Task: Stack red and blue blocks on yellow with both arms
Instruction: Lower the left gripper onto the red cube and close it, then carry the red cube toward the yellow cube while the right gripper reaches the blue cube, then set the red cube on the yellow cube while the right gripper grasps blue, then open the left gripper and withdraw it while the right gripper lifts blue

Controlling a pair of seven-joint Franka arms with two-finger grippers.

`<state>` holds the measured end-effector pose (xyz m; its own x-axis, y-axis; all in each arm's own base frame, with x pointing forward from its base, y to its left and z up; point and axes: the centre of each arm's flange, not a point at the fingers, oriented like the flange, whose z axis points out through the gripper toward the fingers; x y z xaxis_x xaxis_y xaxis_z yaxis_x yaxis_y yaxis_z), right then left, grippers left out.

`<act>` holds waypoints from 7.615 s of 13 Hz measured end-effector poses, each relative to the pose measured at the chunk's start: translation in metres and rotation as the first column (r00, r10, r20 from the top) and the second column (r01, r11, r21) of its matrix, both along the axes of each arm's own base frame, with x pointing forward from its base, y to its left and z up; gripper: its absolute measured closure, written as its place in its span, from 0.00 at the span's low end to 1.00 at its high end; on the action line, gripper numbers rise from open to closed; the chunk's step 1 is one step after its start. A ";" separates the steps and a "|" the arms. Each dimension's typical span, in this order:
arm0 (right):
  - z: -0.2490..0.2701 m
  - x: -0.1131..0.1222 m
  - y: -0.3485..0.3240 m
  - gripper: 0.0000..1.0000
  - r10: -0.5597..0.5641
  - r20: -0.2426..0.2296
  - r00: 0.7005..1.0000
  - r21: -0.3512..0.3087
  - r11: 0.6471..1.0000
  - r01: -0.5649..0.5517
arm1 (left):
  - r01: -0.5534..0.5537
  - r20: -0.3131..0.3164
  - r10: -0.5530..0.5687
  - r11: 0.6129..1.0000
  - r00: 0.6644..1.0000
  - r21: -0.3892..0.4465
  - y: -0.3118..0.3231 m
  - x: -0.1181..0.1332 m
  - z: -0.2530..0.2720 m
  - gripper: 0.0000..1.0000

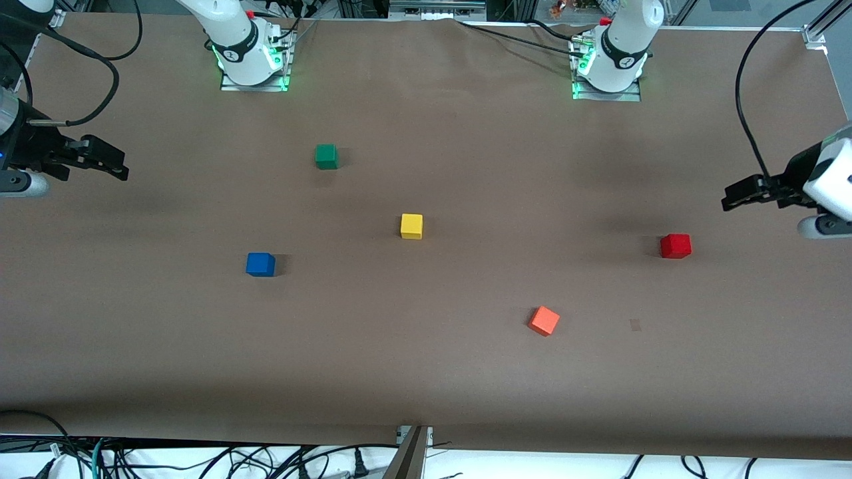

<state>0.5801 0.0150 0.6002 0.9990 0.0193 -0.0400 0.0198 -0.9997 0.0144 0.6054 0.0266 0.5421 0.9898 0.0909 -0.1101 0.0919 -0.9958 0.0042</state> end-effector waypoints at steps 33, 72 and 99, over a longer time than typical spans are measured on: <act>-0.014 0.006 0.020 0.00 0.044 -0.030 0.999 -0.024 0.999 -0.045 | 0.095 0.039 -0.095 0.995 0.995 -0.001 0.079 -0.041 -0.332 0.45; -0.260 0.088 0.113 0.44 0.088 -0.117 0.989 0.089 0.993 -0.078 | 0.005 0.058 0.000 0.997 0.998 -0.080 -0.563 -0.091 -0.279 0.45; -0.169 0.012 0.266 0.44 0.076 -0.152 0.985 0.049 0.996 -0.069 | -0.096 0.145 0.100 0.995 0.984 -0.032 -0.248 0.101 -0.106 0.00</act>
